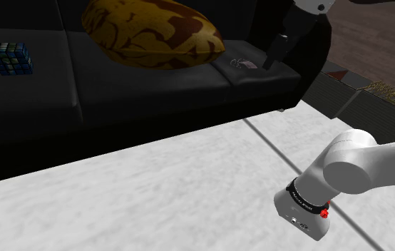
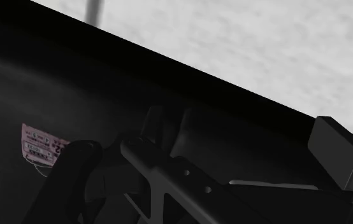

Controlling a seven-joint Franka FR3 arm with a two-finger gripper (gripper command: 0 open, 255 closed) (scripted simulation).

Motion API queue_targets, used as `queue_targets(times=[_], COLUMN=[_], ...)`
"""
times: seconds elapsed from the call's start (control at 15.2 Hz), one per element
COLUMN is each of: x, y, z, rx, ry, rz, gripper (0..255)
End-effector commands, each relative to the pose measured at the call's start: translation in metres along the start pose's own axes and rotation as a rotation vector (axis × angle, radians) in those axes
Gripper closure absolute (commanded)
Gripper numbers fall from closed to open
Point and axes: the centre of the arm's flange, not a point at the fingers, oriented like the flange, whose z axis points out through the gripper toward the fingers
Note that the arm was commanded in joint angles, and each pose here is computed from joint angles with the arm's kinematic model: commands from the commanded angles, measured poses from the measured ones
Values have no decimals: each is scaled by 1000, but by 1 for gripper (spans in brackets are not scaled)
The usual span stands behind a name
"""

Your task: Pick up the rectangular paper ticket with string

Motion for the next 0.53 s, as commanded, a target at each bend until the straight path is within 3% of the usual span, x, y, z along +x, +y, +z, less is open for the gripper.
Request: queue_targets(times=[0.0, 0.46], x=[0, 41], y=[0, 94], z=[0, 21], rx=[0, 67], ry=[0, -60], rz=[0, -216], gripper=[0, 0])
